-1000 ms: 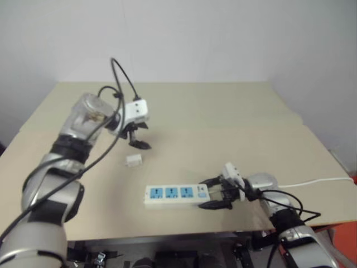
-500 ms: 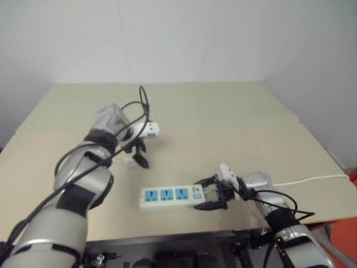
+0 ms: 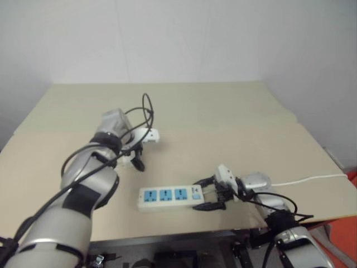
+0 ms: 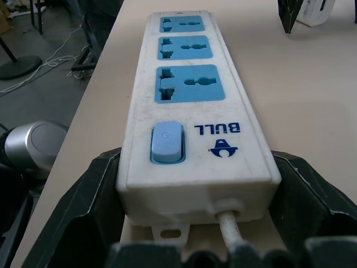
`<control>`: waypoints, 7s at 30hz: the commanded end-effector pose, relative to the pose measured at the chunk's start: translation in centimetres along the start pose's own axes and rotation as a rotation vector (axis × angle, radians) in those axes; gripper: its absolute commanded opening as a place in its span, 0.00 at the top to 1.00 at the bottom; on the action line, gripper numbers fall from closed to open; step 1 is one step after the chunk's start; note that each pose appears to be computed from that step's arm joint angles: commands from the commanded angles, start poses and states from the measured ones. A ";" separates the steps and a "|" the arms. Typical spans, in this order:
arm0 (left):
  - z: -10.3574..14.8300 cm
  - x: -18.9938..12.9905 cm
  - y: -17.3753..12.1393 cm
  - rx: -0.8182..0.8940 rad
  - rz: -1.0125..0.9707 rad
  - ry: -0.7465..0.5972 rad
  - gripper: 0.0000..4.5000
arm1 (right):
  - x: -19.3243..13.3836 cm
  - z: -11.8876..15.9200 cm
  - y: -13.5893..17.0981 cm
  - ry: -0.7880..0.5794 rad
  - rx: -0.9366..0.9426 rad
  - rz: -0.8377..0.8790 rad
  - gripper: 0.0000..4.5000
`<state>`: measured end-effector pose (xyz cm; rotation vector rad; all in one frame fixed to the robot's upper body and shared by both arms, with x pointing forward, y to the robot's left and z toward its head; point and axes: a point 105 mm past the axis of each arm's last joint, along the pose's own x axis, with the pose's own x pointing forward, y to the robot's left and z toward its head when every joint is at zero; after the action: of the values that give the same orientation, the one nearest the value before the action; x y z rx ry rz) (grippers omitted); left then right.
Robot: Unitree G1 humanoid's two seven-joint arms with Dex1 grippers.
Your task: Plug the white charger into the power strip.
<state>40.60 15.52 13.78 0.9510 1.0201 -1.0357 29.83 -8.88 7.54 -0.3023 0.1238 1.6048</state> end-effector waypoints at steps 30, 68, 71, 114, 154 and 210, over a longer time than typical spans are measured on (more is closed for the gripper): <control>7.6 -12.9 -1.2 0.164 0.043 -0.954 0.78 | 1.4 -1.7 0.2 0.081 -0.003 0.027 0.23; 5.8 -2.5 -12.3 0.184 -0.241 -1.483 0.78 | 3.3 -1.7 -0.7 0.082 -0.041 0.023 0.23; 5.6 -1.9 -12.4 0.159 -0.243 -1.475 0.78 | 3.4 -1.7 -0.7 0.082 -0.046 0.022 0.23; 1.7 2.5 -12.2 0.037 -0.239 -1.275 0.78 | 4.1 -2.1 -0.7 0.096 -0.064 0.015 0.23; -3.2 4.9 -12.0 -0.041 -0.123 -1.176 0.78 | 4.2 -2.3 -0.6 0.101 -0.093 0.012 0.23; -15.5 -7.5 -12.8 -0.060 0.271 -1.006 0.00 | -12.3 4.2 3.3 0.190 -0.222 -0.151 0.01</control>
<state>23.76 28.67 14.42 0.3630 0.1089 -1.0613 26.75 -19.95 13.43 -0.6110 0.1028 1.4353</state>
